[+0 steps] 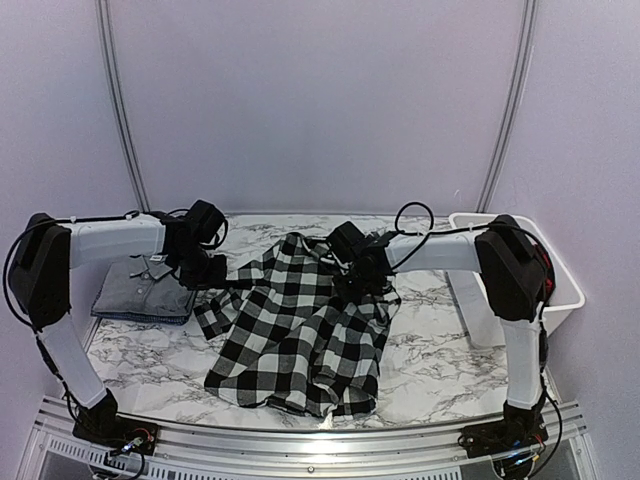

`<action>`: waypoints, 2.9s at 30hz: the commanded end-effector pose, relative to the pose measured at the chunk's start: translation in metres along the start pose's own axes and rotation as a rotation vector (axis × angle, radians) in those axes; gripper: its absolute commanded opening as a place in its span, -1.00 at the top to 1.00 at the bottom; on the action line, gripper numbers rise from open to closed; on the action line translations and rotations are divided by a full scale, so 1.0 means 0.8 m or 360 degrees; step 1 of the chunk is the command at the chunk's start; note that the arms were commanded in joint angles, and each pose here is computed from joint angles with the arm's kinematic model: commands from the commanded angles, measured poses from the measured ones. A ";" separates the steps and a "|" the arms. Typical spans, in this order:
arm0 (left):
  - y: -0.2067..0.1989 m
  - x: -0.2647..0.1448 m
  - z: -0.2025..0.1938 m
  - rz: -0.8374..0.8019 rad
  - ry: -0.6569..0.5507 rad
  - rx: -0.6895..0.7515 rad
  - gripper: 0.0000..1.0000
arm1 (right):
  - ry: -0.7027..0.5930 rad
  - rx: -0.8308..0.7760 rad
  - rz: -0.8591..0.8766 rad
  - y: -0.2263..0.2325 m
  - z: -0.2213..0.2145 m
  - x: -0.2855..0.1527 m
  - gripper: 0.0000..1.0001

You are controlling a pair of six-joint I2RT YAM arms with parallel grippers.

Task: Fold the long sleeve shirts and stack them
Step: Flatten out the crumpled shirt at the center of the board.

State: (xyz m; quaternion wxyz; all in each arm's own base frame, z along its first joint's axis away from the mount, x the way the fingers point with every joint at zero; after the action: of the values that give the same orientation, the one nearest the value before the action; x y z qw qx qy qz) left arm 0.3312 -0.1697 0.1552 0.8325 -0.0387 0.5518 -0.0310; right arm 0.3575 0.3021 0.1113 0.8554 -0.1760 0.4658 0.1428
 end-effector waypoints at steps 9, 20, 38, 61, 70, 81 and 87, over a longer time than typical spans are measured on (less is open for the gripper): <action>0.018 0.039 0.029 -0.0151 -0.0020 -0.0176 -0.01 | -0.0137 0.0145 -0.0242 -0.066 0.018 -0.070 1.00; 0.024 0.093 0.037 0.0026 0.0023 -0.0228 0.23 | -0.0264 0.0284 -0.0400 -0.127 0.028 -0.132 1.00; 0.074 -0.040 0.185 0.0340 -0.0593 -0.0211 1.00 | -0.0293 0.0463 -0.0618 -0.217 0.032 -0.168 1.00; 0.044 -0.081 0.179 0.0055 -0.0524 -0.0074 -0.34 | -0.0325 0.0275 -0.0257 -0.128 0.086 -0.147 -0.03; -0.072 -0.075 0.050 -0.0304 -0.0256 0.0232 0.13 | -0.0277 0.0278 0.0099 -0.067 0.059 -0.091 0.02; -0.151 -0.039 -0.057 -0.0528 0.0061 0.0562 -0.07 | -0.0210 0.0479 0.0115 -0.121 0.058 -0.010 0.02; -0.167 0.001 -0.092 -0.0525 0.0235 0.0698 -0.09 | -0.0143 0.0593 0.0068 -0.167 0.038 0.024 0.09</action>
State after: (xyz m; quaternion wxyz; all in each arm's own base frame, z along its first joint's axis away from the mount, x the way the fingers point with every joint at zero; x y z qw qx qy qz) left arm 0.2703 -0.2966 0.1695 0.7907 0.0324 0.5481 -0.2706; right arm 0.4300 0.2131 0.1371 0.8827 -0.0258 0.4603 0.0912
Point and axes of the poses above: each gripper's point midway between its finger pads, its own x axis out along the fingers, its own y axis along the line the jaws close on, z = x × y, the point moved 8 cm from there along -x, back along the fingers
